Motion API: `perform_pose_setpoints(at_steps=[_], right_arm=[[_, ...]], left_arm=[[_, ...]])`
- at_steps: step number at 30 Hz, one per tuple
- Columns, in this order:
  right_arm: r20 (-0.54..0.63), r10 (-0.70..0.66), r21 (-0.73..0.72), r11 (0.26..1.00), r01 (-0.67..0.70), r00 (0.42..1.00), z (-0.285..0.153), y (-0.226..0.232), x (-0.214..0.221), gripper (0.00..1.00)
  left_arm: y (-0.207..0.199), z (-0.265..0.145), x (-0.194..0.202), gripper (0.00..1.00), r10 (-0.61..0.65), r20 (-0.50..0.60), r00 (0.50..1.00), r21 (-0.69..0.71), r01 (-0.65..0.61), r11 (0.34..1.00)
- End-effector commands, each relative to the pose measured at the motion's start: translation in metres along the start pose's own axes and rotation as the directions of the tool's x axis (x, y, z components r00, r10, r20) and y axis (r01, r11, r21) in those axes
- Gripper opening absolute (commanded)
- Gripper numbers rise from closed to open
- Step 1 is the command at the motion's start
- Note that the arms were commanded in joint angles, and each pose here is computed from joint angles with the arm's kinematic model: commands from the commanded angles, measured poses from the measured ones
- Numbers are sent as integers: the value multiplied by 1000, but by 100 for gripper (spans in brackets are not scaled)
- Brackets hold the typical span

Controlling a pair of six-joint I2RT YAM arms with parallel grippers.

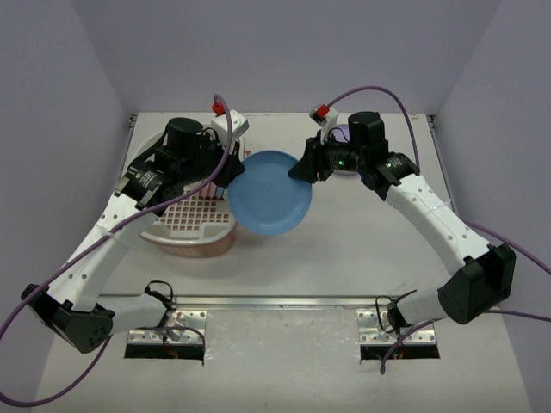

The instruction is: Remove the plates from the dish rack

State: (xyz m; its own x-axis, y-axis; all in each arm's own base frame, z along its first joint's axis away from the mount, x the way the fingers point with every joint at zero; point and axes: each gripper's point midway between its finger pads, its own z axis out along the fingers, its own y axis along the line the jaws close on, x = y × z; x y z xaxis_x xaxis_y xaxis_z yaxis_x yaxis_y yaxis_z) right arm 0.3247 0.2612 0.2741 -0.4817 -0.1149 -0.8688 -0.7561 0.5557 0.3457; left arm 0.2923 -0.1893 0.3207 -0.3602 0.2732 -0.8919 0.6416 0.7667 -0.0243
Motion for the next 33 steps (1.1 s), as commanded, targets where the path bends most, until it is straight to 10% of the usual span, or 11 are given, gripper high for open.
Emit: perform_pose_setpoints(at_steps=[1,3,5,11,22,33], right_arm=[[11,-116,103,988,114,993,-1,-15,-16,22],[4,-120,127,985,119,993,-3,-19,-15,1],[6,-95,138,986,93,995,-6,-24,-13,0],[30,86,204,975,-90,996,-21,-73,-9,0],[258,385,528,712,-463,886,-88,-285,-11,0],[316,480,516,636,-573,818,-73,-373,1,0]], left_arm=[[-8,1,-15,0,-24,57,998,54,21,998],[-4,4,-12,0,-28,42,999,35,26,999],[3,6,-7,5,-31,28,999,-3,31,1000],[52,1,-10,97,-109,75,991,-242,124,962],[115,-18,-17,100,-242,168,956,-422,292,859],[118,-17,9,100,-259,135,956,-456,292,841]])
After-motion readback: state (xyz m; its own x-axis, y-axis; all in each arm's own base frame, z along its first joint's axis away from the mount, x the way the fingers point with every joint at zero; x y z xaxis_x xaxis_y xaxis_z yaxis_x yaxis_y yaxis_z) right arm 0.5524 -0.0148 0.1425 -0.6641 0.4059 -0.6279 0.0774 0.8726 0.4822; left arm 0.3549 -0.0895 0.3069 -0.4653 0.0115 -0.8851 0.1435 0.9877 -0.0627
